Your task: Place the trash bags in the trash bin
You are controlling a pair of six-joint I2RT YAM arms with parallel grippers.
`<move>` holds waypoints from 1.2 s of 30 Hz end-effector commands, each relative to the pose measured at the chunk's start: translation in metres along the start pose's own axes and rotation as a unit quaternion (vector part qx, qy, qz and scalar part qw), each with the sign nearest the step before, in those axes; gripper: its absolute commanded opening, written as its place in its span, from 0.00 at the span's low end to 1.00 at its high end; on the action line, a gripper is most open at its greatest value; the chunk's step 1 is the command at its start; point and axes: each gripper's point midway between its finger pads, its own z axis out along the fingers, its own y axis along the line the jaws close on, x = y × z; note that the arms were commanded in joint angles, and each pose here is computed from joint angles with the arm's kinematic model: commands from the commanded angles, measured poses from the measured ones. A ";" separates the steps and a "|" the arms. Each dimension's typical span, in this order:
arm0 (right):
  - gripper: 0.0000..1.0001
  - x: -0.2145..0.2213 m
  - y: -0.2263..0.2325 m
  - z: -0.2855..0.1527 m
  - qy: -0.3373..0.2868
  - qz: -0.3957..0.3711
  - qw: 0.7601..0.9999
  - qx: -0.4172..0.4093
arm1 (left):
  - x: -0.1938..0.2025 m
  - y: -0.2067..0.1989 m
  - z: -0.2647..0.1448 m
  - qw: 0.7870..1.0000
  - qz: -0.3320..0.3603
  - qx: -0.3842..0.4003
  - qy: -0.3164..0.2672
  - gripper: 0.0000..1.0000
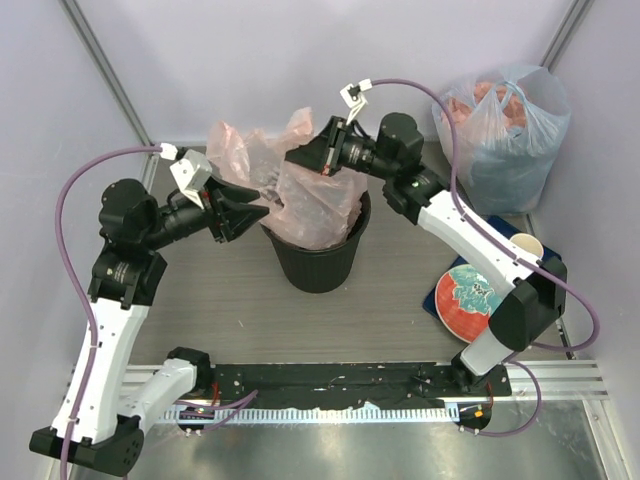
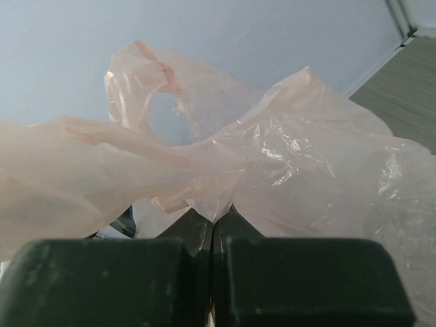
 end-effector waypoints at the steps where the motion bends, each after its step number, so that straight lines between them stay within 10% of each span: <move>1: 0.01 -0.011 0.024 0.002 -0.040 0.013 0.998 -0.051 | 0.001 -0.003 0.002 0.998 0.057 0.015 0.015 0.44; 16: 0.01 0.023 -0.012 -0.059 0.019 -0.056 0.998 0.008 | 0.003 0.015 0.017 0.999 0.029 0.005 0.029 0.47; 23: 0.52 0.002 -0.004 -0.081 0.030 -0.094 0.993 0.059 | -0.021 0.016 0.015 0.999 0.014 -0.015 0.028 0.59; 36: 0.65 -0.015 0.008 -0.100 0.035 -0.148 0.984 0.096 | 0.007 0.043 0.040 0.994 -0.016 0.002 0.111 0.48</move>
